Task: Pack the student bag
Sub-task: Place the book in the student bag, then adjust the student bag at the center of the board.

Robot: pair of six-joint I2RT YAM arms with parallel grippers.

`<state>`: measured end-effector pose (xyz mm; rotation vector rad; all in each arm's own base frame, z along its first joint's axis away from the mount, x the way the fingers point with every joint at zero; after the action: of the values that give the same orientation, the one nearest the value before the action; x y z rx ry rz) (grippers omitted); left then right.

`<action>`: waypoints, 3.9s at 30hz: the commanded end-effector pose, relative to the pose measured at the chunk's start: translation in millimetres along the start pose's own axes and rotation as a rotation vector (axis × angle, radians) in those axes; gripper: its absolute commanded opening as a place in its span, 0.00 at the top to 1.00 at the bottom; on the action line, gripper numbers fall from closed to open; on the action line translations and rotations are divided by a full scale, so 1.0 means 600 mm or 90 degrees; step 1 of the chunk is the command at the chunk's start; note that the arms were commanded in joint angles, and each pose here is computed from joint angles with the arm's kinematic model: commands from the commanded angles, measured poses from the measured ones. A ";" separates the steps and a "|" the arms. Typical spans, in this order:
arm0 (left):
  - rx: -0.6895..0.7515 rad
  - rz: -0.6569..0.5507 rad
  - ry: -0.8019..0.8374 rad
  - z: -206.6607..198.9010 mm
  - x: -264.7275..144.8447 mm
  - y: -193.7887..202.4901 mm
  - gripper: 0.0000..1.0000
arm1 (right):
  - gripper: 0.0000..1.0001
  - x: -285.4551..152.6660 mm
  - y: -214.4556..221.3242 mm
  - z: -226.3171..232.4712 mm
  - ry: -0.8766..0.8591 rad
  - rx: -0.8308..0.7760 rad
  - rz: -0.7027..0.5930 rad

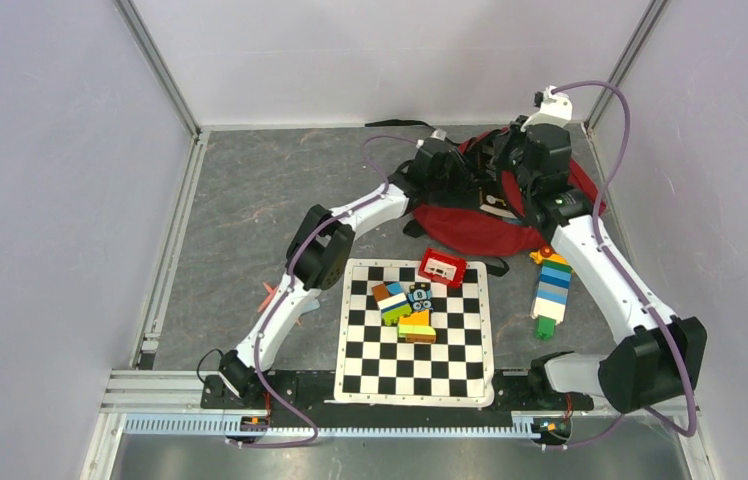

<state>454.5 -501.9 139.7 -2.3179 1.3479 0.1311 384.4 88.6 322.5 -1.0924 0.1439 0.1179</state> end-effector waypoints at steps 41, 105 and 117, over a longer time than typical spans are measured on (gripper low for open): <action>0.190 0.065 -0.347 0.075 -0.259 -0.046 0.00 | 1.00 -0.015 -0.022 -0.012 0.026 -0.055 -0.043; 0.261 -0.080 -0.175 -0.039 -0.568 -0.137 0.19 | 0.80 -0.054 0.271 0.180 -0.421 -0.310 0.386; 0.331 -0.058 -0.128 -0.053 -0.530 -0.162 0.12 | 0.29 -0.050 0.163 0.155 -0.292 -0.283 0.284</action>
<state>363.5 -208.7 280.3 -1.9330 1.0200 0.1267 326.9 249.6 245.6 -1.4480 -0.1151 1.0193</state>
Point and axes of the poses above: each gripper's point midway between its finger pads, its own x axis out along the fingers, its own z axis along the line the jaws close on, y = z × x, the point moved 4 cm from there along -x, back along the fingers, and after that the axes turned 9 degrees about x, right-handed, at the moved point
